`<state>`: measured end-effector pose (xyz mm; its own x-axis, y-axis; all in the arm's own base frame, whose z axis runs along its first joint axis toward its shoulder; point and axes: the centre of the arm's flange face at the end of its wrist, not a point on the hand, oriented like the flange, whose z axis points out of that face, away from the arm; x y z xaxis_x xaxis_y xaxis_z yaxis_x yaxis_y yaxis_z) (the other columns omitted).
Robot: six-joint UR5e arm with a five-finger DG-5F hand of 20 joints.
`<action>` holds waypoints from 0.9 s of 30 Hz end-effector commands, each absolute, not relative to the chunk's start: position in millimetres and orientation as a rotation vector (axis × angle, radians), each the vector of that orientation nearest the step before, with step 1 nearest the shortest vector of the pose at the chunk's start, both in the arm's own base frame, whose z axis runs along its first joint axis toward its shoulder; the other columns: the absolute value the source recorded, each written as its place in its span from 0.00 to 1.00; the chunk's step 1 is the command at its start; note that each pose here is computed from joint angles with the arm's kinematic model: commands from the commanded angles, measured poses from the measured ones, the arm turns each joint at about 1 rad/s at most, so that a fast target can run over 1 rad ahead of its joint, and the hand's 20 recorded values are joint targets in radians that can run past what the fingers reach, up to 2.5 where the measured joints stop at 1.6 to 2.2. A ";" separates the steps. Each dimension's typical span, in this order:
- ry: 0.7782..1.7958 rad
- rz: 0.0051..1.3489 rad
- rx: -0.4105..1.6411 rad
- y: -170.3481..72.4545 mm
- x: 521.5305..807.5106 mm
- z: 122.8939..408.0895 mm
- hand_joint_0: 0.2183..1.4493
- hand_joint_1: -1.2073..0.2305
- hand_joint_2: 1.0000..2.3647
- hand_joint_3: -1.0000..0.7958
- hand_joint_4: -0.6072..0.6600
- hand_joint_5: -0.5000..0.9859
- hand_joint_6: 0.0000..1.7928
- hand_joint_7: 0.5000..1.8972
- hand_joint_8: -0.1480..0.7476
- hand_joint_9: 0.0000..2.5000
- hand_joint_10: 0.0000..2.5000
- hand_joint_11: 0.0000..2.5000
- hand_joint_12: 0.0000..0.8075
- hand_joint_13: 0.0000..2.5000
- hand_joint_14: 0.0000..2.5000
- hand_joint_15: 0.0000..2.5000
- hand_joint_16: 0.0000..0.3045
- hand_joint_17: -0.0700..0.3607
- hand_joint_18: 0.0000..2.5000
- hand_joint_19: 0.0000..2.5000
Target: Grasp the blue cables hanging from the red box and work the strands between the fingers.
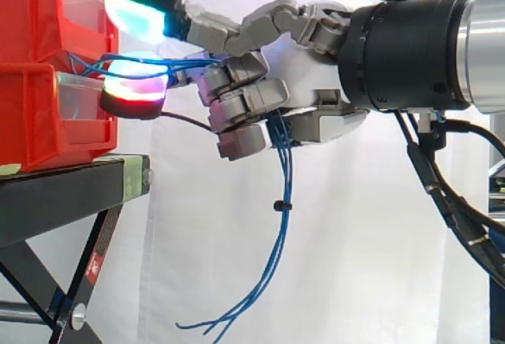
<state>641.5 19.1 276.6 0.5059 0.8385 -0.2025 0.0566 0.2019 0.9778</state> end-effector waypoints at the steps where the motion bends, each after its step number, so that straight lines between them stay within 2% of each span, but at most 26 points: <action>1: 0.906 0.665 1.263 19.3 641.3 276.9 0.41 0.42 0.00 0.00 0.67 0.31 0.31 0.50 0.56 0.36 1.00 0.80 0.53 0.41 1.00 0.52 0.21 0.49 0.56 0.66; 5: 0.906 0.663 1.264 18.1 640.9 276.2 0.40 0.40 0.00 0.00 0.68 0.30 0.29 0.50 0.56 0.36 1.00 0.80 0.53 0.41 1.00 0.52 0.21 0.49 0.56 0.66; 7: 0.907 0.662 1.263 18.1 640.9 276.2 0.44 0.37 0.00 0.00 0.67 0.31 0.28 0.52 0.56 0.36 1.00 0.80 0.53 0.41 1.00 0.52 0.21 0.49 0.56 0.66; 9: 0.911 0.660 1.262 19.1 640.9 275.2 0.48 0.35 0.00 0.05 0.66 0.30 0.29 0.53 0.56 0.36 1.00 0.80 0.53 0.41 1.00 0.52 0.21 0.49 0.56 0.66; 11: 0.915 0.656 1.260 19.2 641.0 275.6 0.51 0.34 0.00 0.12 0.66 0.27 0.37 0.49 0.56 0.36 1.00 0.80 0.53 0.41 1.00 0.52 0.21 0.49 0.56 0.66; 19: 0.934 0.650 1.249 20.6 640.7 274.7 0.48 0.33 0.00 0.06 0.67 0.23 0.46 0.46 0.56 0.36 1.00 0.80 0.53 0.41 1.00 0.52 0.21 0.49 0.56 0.66; 24: 0.957 0.645 1.233 22.8 641.3 275.1 0.45 0.33 0.00 0.03 0.67 0.23 0.47 0.46 0.56 0.36 1.00 0.80 0.53 0.41 1.00 0.52 0.21 0.49 0.56 0.66; 26: 0.963 0.646 1.230 23.0 641.1 275.8 0.50 0.33 0.01 0.15 0.66 0.21 0.52 0.44 0.56 0.36 1.00 0.80 0.53 0.41 1.00 0.52 0.21 0.49 0.56 0.66; 27: 0.963 0.646 1.230 23.0 641.1 275.8 0.51 0.33 0.01 0.16 0.66 0.21 0.52 0.44 0.56 0.36 1.00 0.80 0.53 0.41 1.00 0.52 0.21 0.49 0.56 0.66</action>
